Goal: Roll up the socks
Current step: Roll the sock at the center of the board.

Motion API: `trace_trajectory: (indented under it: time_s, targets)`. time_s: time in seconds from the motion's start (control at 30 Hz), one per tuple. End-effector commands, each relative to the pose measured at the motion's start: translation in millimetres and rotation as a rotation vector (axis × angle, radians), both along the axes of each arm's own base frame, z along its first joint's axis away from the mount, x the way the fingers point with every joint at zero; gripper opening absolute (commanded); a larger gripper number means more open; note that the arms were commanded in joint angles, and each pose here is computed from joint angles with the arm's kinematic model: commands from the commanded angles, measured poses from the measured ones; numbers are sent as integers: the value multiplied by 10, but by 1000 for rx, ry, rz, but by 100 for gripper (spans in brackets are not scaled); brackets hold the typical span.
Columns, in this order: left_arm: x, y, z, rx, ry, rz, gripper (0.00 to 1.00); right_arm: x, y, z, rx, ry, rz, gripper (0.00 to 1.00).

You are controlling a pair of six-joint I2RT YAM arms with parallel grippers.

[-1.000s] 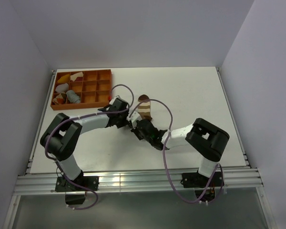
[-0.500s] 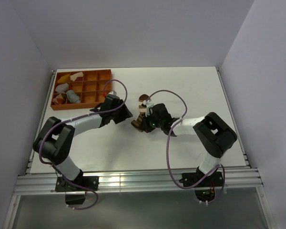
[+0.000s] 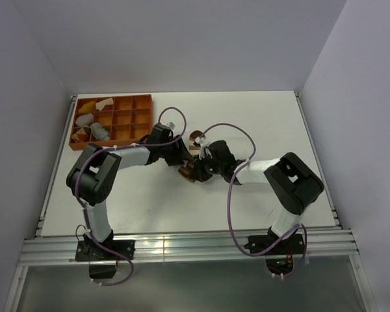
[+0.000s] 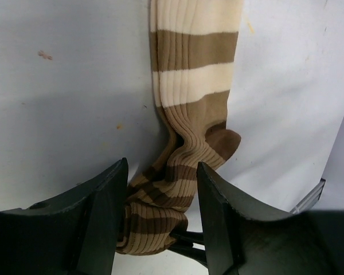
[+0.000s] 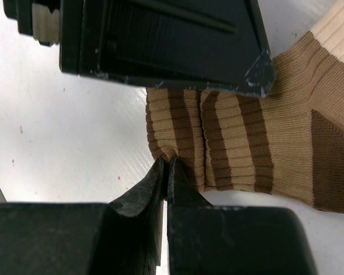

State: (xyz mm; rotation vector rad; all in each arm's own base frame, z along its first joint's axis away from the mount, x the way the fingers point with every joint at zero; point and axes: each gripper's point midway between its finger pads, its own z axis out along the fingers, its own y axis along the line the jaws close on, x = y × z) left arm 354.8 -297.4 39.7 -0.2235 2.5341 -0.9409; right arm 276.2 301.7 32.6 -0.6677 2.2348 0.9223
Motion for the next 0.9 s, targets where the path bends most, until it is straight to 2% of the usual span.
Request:
trace_trajectory:
  time_s: [0.0, 0.17, 0.3, 0.33, 0.4, 0.5, 0.53, 0.87]
  targets:
    - [-12, -128, 75, -47, -27, -84, 56, -7, -1, -76, -17, 37, 7, 0]
    - [-39, -145, -32, -43, -9, -95, 55, -2, 1, -71, -19, 36, 8, 0]
    - [-28, -198, -124, -31, 5, -102, 50, -4, -5, -56, -19, 38, 13, 0]
    - [-21, -200, -148, -17, 1, -94, 42, -10, -17, -68, -23, 43, 11, 0]
    - [1, -201, -158, 1, -7, -85, 33, -16, -20, -56, -19, 44, 12, 0]
    - [45, -145, -181, 39, -22, -60, 12, -41, -24, -38, -10, 65, 23, 0]
    - [91, -106, -159, 55, -42, -39, 10, -48, -43, -53, -13, 81, 21, 0]
    - [311, 103, 36, 67, -162, 41, 5, -172, -101, -97, 41, 271, 40, 0]
